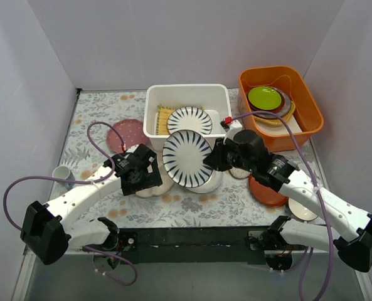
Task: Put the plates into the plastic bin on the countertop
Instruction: Place the plate in the plastic bin.
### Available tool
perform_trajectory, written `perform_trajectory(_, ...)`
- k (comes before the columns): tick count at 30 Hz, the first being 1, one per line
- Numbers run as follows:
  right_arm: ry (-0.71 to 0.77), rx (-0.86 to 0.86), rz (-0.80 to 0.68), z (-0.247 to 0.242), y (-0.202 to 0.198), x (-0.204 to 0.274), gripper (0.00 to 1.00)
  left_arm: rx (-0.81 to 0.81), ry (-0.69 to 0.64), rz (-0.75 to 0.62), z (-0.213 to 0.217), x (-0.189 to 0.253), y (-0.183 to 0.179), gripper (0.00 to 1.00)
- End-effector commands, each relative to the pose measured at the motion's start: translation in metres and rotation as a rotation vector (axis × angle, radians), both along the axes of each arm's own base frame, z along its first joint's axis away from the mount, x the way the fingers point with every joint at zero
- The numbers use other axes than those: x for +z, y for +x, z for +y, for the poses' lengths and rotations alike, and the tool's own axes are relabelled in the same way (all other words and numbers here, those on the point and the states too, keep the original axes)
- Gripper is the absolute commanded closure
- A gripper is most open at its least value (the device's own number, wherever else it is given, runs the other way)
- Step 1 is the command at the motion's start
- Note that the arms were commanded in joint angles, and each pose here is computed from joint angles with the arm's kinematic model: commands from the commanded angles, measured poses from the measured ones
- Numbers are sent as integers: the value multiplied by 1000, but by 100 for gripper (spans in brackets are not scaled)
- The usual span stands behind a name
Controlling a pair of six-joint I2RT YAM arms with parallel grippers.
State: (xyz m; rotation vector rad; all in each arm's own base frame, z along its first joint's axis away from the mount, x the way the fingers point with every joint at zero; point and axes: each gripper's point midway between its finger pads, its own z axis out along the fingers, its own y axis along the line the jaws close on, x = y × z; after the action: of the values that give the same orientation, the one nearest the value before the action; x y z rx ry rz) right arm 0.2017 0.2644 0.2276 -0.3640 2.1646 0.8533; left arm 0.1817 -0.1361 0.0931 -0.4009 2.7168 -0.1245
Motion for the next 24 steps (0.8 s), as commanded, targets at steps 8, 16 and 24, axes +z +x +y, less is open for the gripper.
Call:
perform_trajectory(8,288,5,-279,20,65,133,99,6,-33,6,3,-4,-10,2)
perform_trajectory(16,319,-26,-327,2,121,152,99,9,-35,29,3,-10,-15,2)
perform_trajectory(24,398,15,-315,-1,153,171,99,4,-37,31,2,-11,-15,2)
